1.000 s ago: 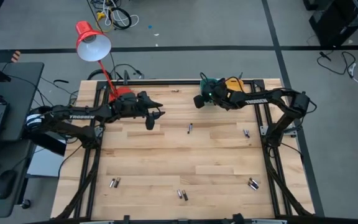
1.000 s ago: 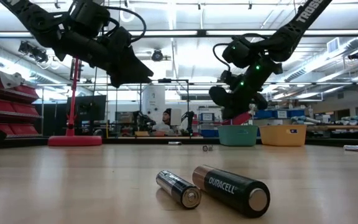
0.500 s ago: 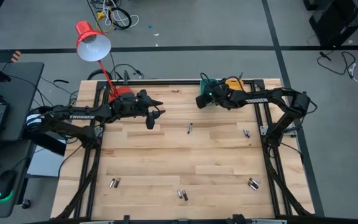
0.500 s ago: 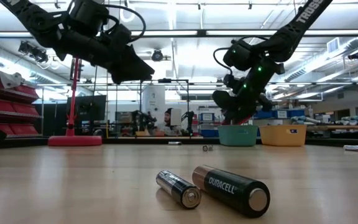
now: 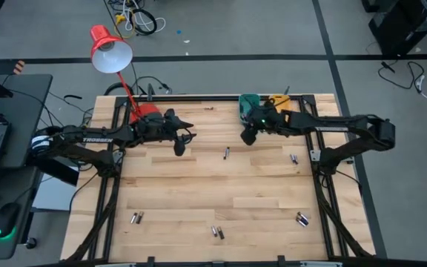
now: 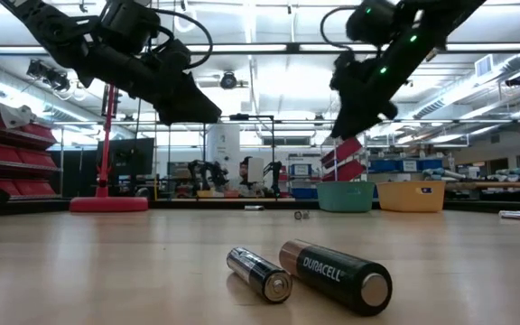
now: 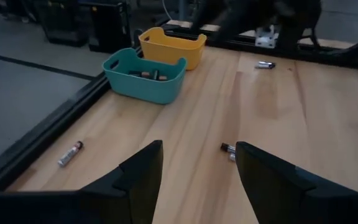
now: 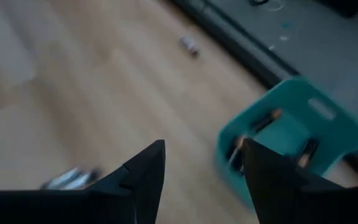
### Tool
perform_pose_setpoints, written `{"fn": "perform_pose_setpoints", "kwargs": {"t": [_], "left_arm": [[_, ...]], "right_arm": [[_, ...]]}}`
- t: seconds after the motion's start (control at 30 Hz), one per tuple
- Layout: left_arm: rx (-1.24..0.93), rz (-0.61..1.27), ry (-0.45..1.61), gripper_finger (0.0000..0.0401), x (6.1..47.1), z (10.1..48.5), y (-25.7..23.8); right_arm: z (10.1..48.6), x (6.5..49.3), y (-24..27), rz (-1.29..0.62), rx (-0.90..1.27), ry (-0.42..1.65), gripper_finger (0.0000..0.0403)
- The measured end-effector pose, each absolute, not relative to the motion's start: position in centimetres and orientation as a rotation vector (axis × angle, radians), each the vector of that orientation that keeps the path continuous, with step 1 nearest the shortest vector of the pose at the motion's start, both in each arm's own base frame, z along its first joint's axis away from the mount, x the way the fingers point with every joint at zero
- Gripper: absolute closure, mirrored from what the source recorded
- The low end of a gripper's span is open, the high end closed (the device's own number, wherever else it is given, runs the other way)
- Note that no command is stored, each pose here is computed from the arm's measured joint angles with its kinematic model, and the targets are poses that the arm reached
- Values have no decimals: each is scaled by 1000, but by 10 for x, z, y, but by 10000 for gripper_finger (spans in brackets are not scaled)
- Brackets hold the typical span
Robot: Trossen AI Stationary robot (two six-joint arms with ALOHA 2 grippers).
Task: Sort batteries
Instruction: Put the black battery into the green bin
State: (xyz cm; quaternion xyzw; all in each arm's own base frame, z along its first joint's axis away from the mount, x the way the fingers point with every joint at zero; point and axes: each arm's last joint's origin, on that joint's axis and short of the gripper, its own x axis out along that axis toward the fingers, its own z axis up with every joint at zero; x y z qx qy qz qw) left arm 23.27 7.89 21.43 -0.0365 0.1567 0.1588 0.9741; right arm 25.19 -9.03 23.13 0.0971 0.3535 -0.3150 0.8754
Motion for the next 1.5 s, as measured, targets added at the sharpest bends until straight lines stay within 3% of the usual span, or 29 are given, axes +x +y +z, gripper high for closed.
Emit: {"fn": "perform_pose_setpoints", "kwargs": {"t": [0.57, 1.07, 1.5], "left_arm": [[-62, 296, 198, 183, 214, 181, 64], [-93, 116, 82, 183, 239, 166, 35], [-145, 131, 90, 183, 273, 138, 24]], "right_arm": [[216, 228, 8, -505, 674, 1113, 210], [214, 207, 94, -322, 760, 1269, 262], [205, 175, 145, -416, 915, 1472, 294]]}}
